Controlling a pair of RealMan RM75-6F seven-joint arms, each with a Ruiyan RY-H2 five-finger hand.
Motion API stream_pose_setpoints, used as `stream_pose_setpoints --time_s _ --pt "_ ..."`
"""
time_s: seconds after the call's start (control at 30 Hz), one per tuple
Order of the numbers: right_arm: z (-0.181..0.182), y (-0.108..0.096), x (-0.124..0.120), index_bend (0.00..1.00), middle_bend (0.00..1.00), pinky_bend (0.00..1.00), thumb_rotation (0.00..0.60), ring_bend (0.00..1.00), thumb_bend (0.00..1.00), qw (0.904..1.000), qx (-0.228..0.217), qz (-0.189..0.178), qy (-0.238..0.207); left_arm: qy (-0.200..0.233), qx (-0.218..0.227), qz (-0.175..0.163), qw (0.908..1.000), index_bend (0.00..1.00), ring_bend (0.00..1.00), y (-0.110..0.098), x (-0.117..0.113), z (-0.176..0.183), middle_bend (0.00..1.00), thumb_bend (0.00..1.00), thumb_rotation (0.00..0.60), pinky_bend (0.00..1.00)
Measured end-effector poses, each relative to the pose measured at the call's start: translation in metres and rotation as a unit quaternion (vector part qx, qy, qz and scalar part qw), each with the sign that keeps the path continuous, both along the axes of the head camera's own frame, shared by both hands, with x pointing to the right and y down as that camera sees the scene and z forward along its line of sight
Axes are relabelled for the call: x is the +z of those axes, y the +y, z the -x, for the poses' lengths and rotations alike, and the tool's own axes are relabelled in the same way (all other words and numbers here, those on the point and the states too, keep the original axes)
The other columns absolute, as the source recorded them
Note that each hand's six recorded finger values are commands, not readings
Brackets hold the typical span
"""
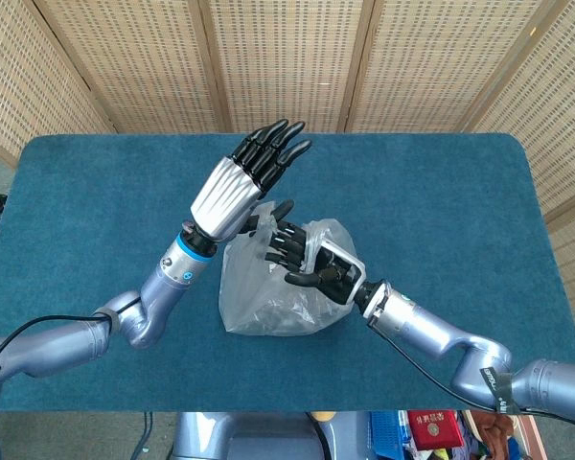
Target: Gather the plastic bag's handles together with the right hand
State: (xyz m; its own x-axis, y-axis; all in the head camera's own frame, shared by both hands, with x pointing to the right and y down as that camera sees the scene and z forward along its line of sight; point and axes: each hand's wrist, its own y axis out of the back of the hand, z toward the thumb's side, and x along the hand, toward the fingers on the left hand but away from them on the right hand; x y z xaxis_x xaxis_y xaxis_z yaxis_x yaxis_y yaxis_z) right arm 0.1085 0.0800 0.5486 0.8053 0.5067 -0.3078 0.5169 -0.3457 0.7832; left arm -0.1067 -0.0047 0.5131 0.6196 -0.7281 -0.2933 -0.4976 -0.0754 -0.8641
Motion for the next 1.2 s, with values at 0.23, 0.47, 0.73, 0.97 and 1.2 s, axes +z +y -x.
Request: stream_pose_setpoints --time_s 0.23,0.47,0.73,0.97,1.2 --pt "0.004 0.001 -0.001 0.16 0.20 0.09 0.600 0.06 0.13 1.0000 -0.003 0.001 -0.002 0.002 0.002 0.003 1.0000 0.00 0.00 0.000 0.000 -0.004 0.00 0.35 0.600 0.13" --pt "0.010 0.003 -0.001 0.16 0.20 0.09 0.600 0.07 0.13 0.9999 -0.003 0.007 -0.013 0.003 0.003 0.005 1.0000 0.00 0.00 0.000 0.000 -0.007 0.00 0.35 0.600 0.13" --pt "0.017 0.002 0.004 0.15 0.20 0.10 0.600 0.07 0.16 0.9997 0.008 0.004 -0.023 0.001 0.000 0.009 1.0000 0.00 0.00 -0.001 0.003 -0.006 0.00 0.35 0.600 0.13" --pt "0.021 -0.002 0.006 0.15 0.20 0.11 0.600 0.07 0.19 0.9994 0.019 -0.007 -0.027 0.003 -0.002 0.016 0.9999 0.00 0.00 -0.003 0.007 -0.007 0.00 0.35 0.600 0.13" --pt "0.023 -0.006 0.009 0.15 0.20 0.11 0.600 0.06 0.20 0.9992 0.031 -0.010 -0.024 0.004 -0.002 0.017 0.9998 0.00 0.00 -0.005 0.008 -0.007 0.00 0.35 0.600 0.13"
